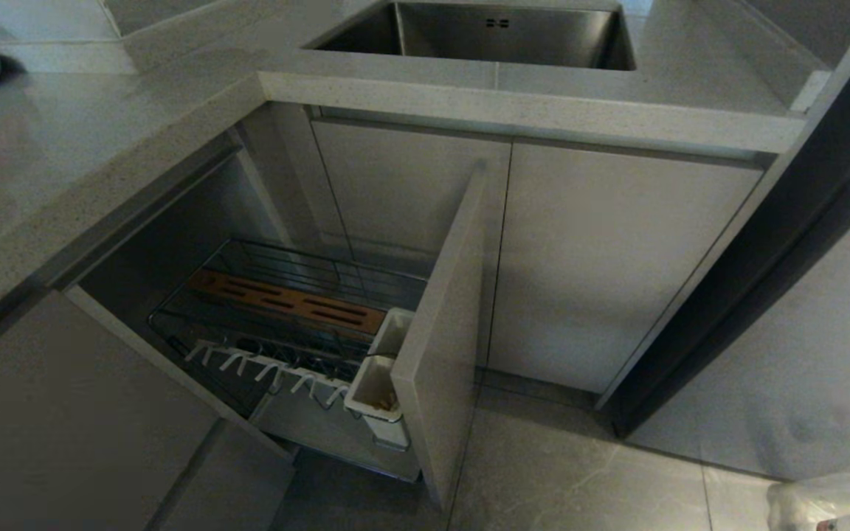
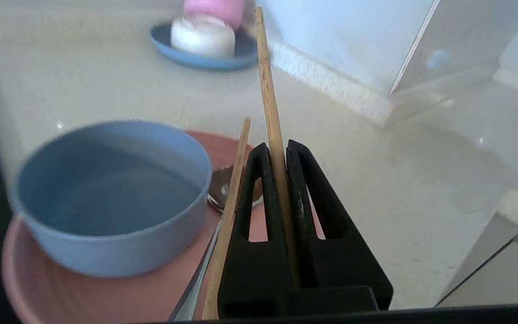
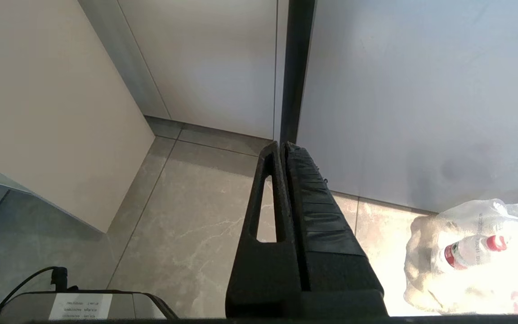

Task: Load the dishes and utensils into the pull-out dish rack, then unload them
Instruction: Take the chopsticks out of the cupboard

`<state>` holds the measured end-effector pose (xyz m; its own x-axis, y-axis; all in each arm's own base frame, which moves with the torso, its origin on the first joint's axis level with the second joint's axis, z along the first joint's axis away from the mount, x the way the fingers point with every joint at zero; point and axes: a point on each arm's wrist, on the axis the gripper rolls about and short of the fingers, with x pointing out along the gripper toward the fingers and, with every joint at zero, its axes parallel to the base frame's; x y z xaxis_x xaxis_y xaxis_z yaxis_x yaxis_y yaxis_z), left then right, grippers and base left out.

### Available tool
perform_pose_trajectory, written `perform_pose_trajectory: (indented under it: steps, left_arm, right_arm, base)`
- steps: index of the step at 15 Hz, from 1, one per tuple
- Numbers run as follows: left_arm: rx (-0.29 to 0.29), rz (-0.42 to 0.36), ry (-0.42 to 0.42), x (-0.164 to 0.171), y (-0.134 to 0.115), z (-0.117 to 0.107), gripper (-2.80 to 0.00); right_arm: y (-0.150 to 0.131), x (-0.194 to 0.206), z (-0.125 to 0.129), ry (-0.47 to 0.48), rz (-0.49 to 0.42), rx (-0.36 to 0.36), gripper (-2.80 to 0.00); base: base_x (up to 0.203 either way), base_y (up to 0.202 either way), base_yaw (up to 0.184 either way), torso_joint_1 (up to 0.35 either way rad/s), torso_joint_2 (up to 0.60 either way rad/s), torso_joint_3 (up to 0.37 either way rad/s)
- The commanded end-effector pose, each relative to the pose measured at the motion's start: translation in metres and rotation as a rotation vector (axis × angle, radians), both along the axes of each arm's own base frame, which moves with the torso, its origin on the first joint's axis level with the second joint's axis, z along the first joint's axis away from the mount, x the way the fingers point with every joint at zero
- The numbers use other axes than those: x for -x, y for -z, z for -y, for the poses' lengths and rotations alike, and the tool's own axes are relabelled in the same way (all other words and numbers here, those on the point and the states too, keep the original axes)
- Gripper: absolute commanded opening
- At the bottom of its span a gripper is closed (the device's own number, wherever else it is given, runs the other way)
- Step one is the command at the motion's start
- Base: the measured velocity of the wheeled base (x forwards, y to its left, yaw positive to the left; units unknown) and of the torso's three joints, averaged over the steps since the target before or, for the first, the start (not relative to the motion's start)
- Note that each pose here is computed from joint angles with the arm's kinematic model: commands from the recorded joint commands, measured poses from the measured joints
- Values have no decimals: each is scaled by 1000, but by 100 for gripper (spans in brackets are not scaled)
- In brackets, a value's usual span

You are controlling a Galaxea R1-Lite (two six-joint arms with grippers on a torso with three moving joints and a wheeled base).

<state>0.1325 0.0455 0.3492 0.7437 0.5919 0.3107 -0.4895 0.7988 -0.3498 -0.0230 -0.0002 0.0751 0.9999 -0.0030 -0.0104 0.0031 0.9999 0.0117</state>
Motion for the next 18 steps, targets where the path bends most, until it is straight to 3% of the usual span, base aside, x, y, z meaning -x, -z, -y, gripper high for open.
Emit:
perform_pose_trajectory:
  steps: [1,6,16,18]
  left_arm:
    - [35,-50,0,-17,6,-9,-280]
    - [121,-149,53,-33,15,-16,-280]
    - [132,-164,41,-35,19,-19,-280]
    - [131,-160,41,-34,18,-18,0]
  right_arm:
    - [0,0,0,0,0,0,-280]
    - [0,0,0,0,0,0,-280]
    - [0,0,0,0,0,0,-280]
    - [0,0,0,0,0,0,-280]
  base:
    - [0,0,0,0,0,0]
    - [0,0,0,0,0,0]
    - [0,0,0,0,0,0]
    - [0,0,0,0,0,0]
